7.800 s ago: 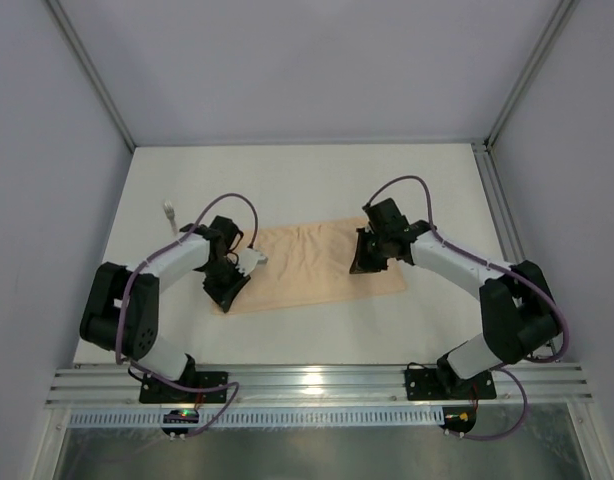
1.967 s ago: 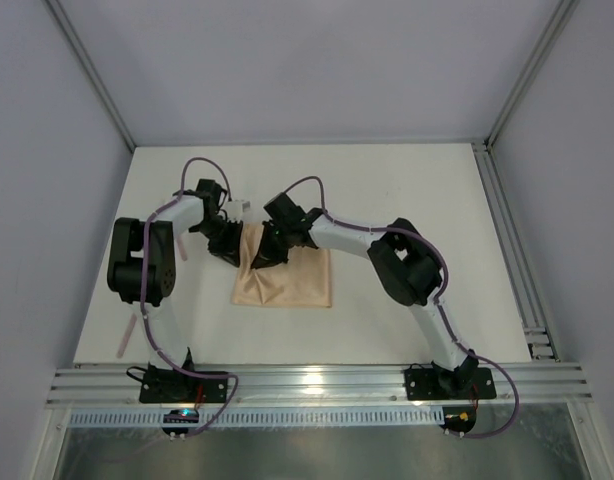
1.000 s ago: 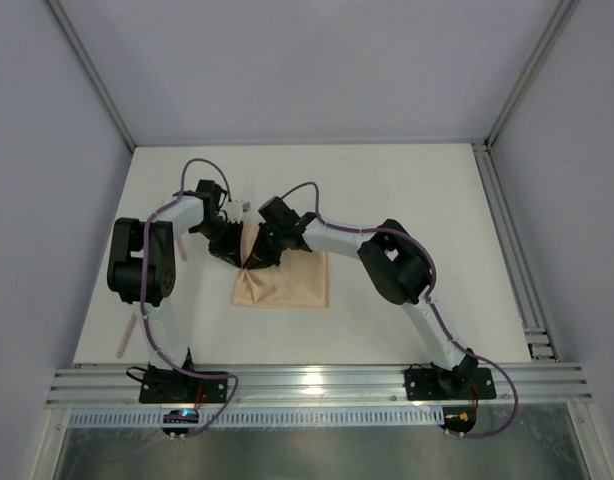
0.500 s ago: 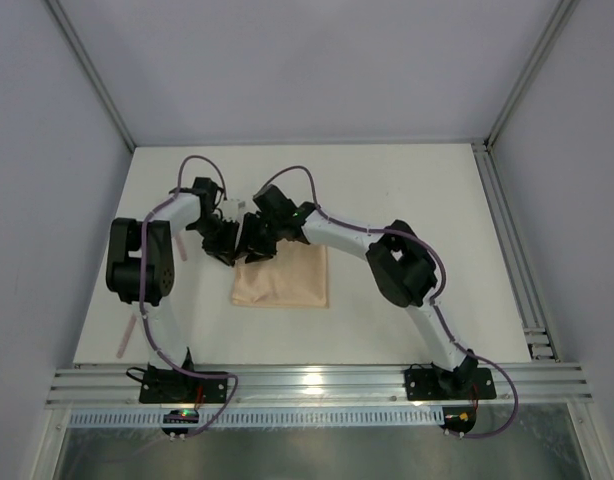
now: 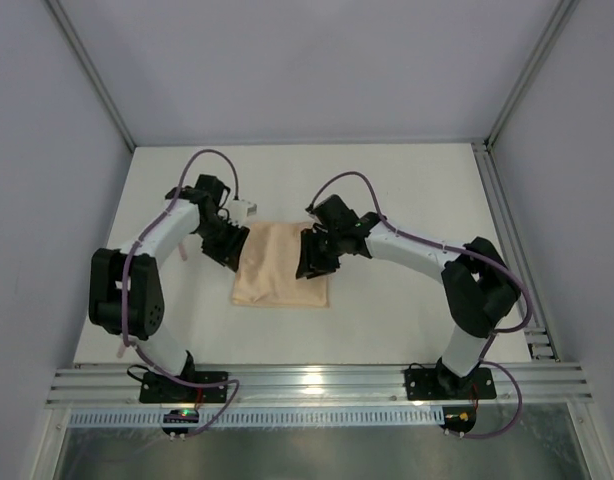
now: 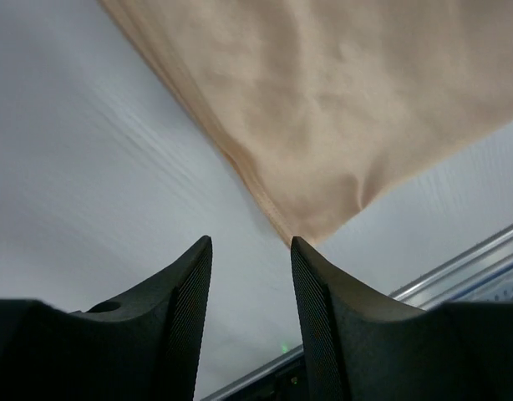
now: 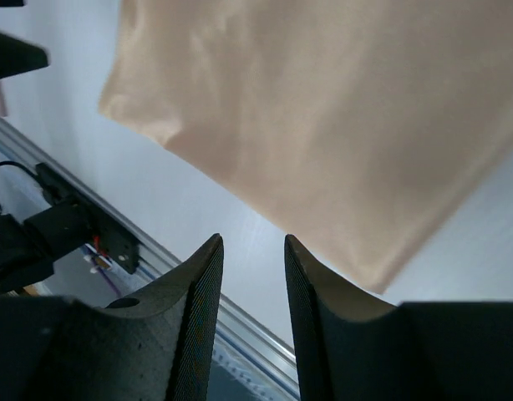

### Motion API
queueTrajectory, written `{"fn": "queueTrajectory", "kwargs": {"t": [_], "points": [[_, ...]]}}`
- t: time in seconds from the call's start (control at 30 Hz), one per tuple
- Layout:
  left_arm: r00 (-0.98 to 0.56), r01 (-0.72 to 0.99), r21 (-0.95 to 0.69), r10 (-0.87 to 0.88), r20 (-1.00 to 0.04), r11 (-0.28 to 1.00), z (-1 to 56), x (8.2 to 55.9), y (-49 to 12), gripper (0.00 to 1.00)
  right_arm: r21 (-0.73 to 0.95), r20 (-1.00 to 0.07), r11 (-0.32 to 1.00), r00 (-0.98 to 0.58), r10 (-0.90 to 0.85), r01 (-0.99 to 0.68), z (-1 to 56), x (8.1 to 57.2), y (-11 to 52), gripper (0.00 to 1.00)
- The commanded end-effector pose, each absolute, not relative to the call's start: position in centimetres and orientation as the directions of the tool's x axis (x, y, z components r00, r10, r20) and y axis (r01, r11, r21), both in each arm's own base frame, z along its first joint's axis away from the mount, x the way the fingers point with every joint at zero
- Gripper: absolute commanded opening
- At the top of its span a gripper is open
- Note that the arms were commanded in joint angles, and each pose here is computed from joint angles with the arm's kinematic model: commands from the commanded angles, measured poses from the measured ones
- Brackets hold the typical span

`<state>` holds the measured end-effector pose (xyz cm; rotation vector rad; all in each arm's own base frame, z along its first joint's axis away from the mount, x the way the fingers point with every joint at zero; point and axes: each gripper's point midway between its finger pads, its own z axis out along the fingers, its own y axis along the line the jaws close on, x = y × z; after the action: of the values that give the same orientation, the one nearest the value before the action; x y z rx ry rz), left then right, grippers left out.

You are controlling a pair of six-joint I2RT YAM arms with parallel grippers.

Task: Fold the napkin into a case and place the utensils inside
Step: Smooth out the square-folded napkin at the center of the board.

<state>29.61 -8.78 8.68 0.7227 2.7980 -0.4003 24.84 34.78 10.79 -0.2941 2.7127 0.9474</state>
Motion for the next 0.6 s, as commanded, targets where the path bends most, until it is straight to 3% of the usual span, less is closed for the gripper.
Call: {"fn": "queueTrajectory", "kwargs": {"t": [0.0,0.17,0.27,0.57], "points": [[-0.855,0.514,-0.252,0.512,-0.079,0.82,6.3,24.3,-8.1,0.46,0.508,-0.255,0.821,-0.956,-0.146,-0.261,8.1,23.3,31.7,0.4],[-0.828,0.546,-0.262,0.561,-0.022,0.796,5.1,21.8,-8.7,0.46,0.463,-0.2,0.859,-0.97,-0.137,-0.217,5.4,22.1,29.7,0.39],[-0.8,0.582,-0.254,0.6,-0.01,0.772,4.2,21.1,-9.7,0.45,0.472,-0.162,0.86,-0.978,-0.132,-0.194,3.8,21.2,29.4,0.31],[-0.761,0.626,-0.163,0.643,0.084,0.763,0.8,19.7,-7.9,0.4,0.413,-0.094,0.893,-0.984,-0.154,-0.179,0.4,19.3,27.3,0.24]]}}
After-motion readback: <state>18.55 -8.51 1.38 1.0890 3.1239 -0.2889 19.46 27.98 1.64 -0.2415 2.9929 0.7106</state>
